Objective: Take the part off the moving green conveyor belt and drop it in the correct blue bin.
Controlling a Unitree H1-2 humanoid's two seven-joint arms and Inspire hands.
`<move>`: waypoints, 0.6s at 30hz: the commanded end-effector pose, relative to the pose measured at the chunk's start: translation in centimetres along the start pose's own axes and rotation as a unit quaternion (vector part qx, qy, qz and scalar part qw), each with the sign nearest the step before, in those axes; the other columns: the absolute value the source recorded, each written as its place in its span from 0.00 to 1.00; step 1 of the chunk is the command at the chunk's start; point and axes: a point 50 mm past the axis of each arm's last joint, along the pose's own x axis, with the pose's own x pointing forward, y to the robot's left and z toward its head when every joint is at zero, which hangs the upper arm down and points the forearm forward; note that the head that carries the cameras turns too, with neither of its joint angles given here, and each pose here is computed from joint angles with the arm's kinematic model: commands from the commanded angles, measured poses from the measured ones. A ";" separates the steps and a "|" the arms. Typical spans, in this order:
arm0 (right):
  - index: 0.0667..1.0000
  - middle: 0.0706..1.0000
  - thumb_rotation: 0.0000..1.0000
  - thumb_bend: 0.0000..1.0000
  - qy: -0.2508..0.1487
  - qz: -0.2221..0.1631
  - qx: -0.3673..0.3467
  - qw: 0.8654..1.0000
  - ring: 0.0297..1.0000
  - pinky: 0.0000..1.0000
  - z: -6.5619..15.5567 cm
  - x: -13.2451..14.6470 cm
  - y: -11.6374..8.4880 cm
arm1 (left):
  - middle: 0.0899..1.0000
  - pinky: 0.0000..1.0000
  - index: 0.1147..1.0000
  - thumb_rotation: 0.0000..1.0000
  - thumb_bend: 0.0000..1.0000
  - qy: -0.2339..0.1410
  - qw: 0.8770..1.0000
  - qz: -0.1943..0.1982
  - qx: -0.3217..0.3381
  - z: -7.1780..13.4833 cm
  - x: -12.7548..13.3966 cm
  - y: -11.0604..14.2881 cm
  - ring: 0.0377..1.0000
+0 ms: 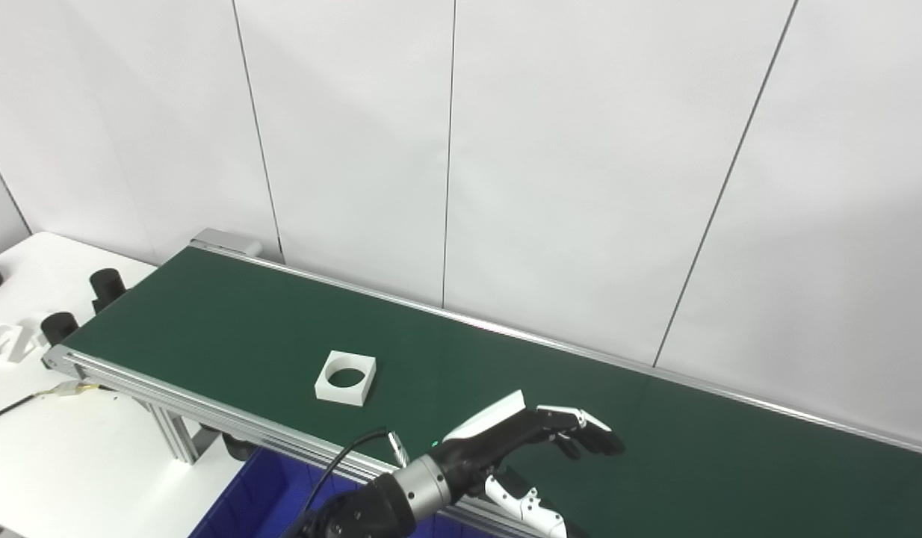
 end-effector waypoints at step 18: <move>0.92 0.83 0.23 0.47 -0.032 -0.005 0.000 0.999 0.80 0.75 0.9 0.8 0.0 | 0.78 0.71 0.72 0.38 0.91 0.023 0.994 -0.043 0.094 0.2 2.2 3.6 0.79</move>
